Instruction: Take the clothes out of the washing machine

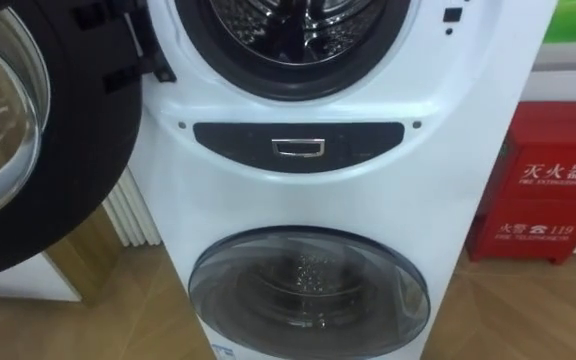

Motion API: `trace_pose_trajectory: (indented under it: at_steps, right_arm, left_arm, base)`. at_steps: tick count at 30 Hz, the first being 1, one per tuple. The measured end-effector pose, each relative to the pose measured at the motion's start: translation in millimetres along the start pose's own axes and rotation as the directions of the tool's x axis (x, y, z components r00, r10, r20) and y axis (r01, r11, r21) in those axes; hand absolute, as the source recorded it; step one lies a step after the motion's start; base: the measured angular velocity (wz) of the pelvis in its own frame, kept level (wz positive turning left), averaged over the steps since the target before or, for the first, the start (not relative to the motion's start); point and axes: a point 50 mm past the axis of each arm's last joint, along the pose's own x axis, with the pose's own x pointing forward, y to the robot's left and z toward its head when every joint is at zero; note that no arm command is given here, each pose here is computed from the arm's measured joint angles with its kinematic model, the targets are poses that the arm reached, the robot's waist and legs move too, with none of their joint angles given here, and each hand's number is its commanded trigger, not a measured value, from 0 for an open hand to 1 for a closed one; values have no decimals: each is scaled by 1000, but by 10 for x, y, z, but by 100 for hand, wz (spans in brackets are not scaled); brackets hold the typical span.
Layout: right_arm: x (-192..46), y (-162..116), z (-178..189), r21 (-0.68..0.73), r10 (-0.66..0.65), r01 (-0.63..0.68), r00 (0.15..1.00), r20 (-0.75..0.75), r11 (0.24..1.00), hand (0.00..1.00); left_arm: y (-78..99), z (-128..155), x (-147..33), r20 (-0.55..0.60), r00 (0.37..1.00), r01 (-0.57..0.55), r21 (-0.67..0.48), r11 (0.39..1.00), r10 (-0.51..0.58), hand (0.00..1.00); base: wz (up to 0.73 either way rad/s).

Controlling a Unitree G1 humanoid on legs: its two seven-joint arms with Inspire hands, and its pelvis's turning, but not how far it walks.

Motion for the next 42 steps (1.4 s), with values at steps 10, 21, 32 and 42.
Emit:
trace_pose_trajectory:
  at_steps: [10,21,32,42]
  right_arm:
    - [-26,-30,4,-50,20,-19,999,28,999,0]
    - [24,197,339,-144,100,-83,989,114,986,0]
    - [18,152,170,-176,89,-78,994,58,981,0]
    - [52,534,390,-299,182,-154,981,70,942,0]
  left_arm:
    - [-467,630,10,193,974,114,46,992,-121,0]
    - [-1408,1088,-250,370,853,309,209,928,-367,0]
    - [-1559,945,-288,366,837,344,224,912,-406,0]
    - [-2252,201,-1179,336,582,719,214,661,-741,0]
  base:
    - [5]
    - [33]
    - [6]
    - [6]
